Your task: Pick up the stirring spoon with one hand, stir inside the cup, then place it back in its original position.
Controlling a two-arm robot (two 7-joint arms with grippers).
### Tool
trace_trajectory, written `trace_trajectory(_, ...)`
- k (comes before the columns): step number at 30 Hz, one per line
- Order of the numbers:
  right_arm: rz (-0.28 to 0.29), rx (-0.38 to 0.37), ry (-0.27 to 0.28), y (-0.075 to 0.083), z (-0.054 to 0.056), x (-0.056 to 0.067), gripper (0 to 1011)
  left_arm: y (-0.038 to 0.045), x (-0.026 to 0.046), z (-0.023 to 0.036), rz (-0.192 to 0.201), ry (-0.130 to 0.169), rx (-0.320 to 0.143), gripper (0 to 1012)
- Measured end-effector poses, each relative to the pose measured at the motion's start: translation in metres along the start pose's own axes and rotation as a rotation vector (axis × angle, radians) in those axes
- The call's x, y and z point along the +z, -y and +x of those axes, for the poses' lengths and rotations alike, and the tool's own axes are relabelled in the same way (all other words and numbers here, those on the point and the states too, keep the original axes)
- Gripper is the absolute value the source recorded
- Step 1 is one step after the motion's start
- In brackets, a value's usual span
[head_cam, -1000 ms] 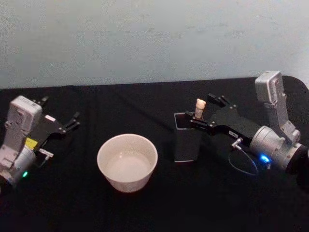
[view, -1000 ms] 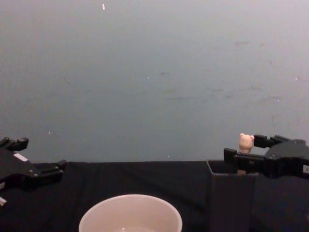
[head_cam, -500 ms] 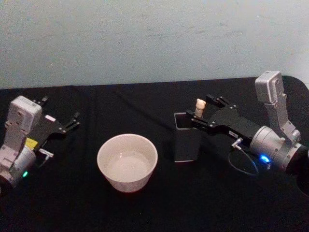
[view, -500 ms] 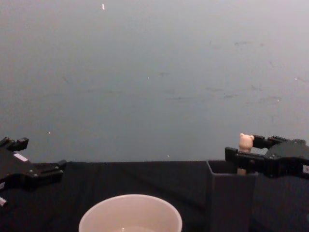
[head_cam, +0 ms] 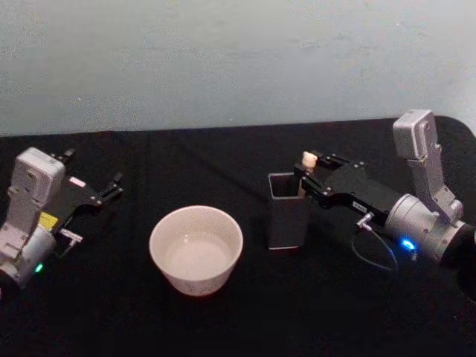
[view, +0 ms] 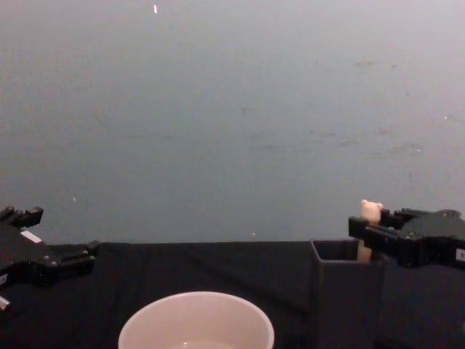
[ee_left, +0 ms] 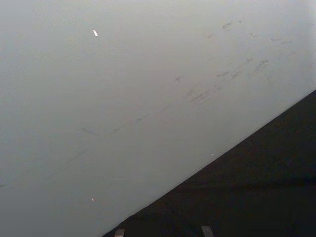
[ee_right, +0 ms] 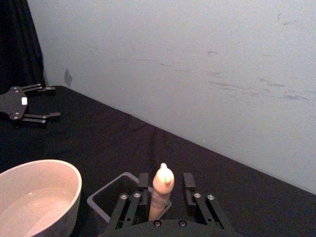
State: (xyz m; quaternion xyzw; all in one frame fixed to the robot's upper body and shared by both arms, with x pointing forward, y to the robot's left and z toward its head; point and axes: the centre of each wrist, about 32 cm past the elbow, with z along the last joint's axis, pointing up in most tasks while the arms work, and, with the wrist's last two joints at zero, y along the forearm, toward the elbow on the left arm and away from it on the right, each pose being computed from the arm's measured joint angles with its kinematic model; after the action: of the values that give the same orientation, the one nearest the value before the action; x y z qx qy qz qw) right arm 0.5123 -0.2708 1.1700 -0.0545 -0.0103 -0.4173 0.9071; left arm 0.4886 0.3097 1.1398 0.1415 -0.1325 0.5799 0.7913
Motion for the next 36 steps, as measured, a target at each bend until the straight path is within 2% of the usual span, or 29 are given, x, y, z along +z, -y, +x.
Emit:
trace_trajectory(1,0.0,0.0,0.0,0.0,0.0,0.0,430,0.0,0.0,0.0,0.0,0.0,0.0,1001)
trace_trajectory(4,0.0,0.0,0.0,0.0,0.0,0.0,283,0.0,0.0,0.0,0.0,0.0,0.0,1001)
trace_trajectory(6,0.0,0.0,0.0,0.0,0.0,0.0,270,0.0,0.0,0.0,0.0,0.0,0.0,1001)
trace_trajectory(8,0.001,0.0,0.0,0.0,0.0,0.0,216,0.0,0.0,0.0,0.0,0.0,0.0,1001)
trace_trajectory(27,-0.004,0.005,-0.001,0.0,0.0,0.001,214,0.0,0.0,0.0,0.0,0.0,0.0,1001)
trace_trajectory(36,0.008,0.033,-0.054,0.004,0.001,0.016,213,0.0,0.0,0.0,0.0,0.0,0.0,1001)
